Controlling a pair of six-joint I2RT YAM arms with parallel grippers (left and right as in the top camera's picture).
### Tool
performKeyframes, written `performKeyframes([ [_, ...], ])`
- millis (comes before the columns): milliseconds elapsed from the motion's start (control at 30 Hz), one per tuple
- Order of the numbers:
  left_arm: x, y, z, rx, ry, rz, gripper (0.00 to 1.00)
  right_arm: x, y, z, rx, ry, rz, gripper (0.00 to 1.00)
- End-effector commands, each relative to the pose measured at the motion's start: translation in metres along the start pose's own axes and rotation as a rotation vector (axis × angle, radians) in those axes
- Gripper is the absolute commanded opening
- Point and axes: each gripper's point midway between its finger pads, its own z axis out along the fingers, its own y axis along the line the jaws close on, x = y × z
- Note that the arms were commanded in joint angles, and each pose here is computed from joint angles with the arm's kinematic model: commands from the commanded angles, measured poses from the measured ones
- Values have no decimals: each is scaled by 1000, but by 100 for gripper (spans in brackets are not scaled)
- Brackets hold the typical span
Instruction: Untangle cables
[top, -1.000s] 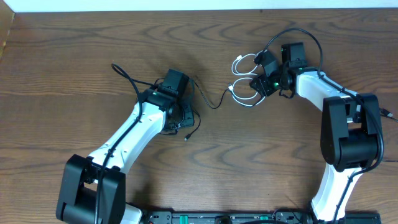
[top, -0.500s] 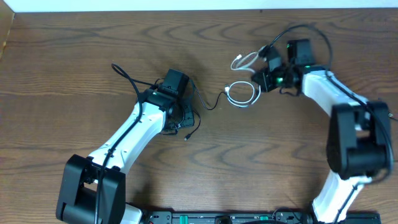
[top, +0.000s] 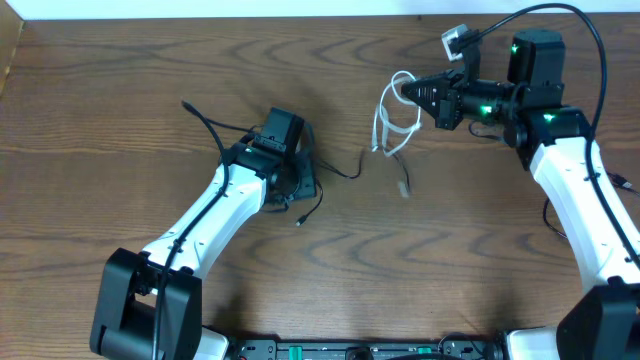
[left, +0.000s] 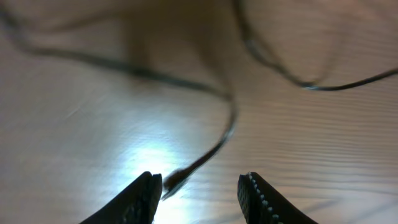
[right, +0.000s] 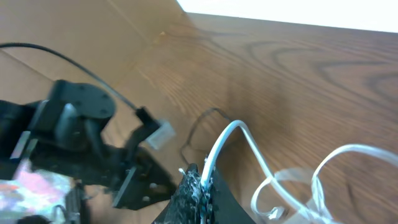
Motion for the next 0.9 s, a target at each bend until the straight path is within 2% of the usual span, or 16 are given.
performKeyframes([
  [0, -3, -38, -10, 211, -7, 134, 45, -9, 31, -9, -97, -12, 38, 1],
  [133, -13, -77, -34, 407, -78, 253, 46, -10, 39, -11, -126, -12, 50, 1],
  [267, -17, -93, -51, 494, -117, 292, 51, -12, 41, -10, -137, -13, 76, 1],
  [600, -5, -91, -48, 481, -70, 288, 51, -32, 66, -16, -269, -52, 75, 1],
  [867, 5, -102, -46, 480, -68, 356, 52, -76, 99, -31, -379, -163, 21, 1],
])
